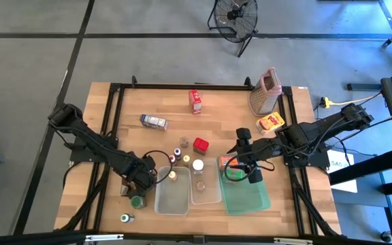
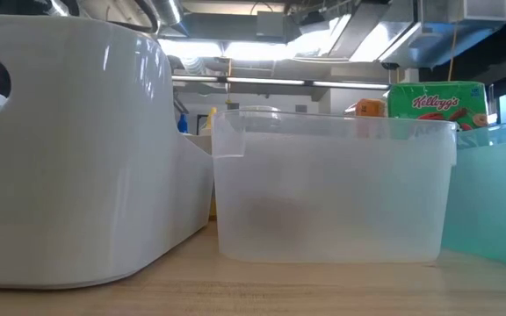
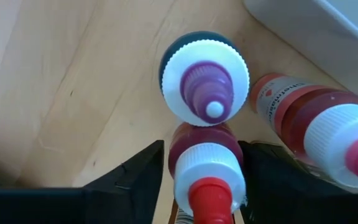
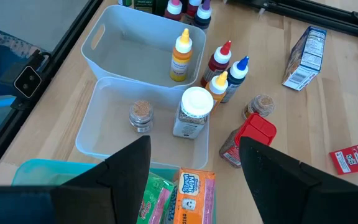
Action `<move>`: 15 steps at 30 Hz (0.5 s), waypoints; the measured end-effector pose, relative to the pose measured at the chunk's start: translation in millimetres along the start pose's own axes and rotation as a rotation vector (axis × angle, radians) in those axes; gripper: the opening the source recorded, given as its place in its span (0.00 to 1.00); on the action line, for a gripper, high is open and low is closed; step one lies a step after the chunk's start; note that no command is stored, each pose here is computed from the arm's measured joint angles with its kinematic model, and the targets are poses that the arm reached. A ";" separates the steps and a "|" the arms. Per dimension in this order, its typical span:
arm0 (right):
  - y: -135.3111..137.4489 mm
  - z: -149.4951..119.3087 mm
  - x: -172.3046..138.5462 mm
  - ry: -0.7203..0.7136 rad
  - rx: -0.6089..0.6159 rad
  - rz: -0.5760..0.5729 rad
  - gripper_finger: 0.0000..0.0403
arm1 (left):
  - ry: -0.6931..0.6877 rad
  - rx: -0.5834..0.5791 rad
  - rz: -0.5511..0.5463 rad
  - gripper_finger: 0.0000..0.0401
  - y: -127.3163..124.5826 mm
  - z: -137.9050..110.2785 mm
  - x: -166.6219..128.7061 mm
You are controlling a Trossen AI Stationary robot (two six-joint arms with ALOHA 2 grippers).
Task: Pick & Place Kitchen Items
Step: Put the red food coloring bottle into the gray bin
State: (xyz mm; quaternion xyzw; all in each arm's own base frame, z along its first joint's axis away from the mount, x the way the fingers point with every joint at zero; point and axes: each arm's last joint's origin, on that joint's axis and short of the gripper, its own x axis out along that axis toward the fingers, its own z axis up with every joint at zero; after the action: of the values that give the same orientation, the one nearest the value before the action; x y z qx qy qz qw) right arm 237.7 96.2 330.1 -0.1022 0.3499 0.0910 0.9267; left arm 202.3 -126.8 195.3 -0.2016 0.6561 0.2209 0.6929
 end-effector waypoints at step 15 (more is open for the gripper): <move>-0.1 0.1 -0.1 -0.001 0.000 -0.001 0.62 | -0.003 0.016 -0.003 0.37 -0.4 0.1 0.0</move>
State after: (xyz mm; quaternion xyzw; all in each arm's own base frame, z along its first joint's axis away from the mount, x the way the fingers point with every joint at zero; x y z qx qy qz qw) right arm 237.7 96.1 330.3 -0.1021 0.3496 0.0907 0.9269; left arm 202.6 -127.0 195.3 -0.1966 0.6567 0.2148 0.6957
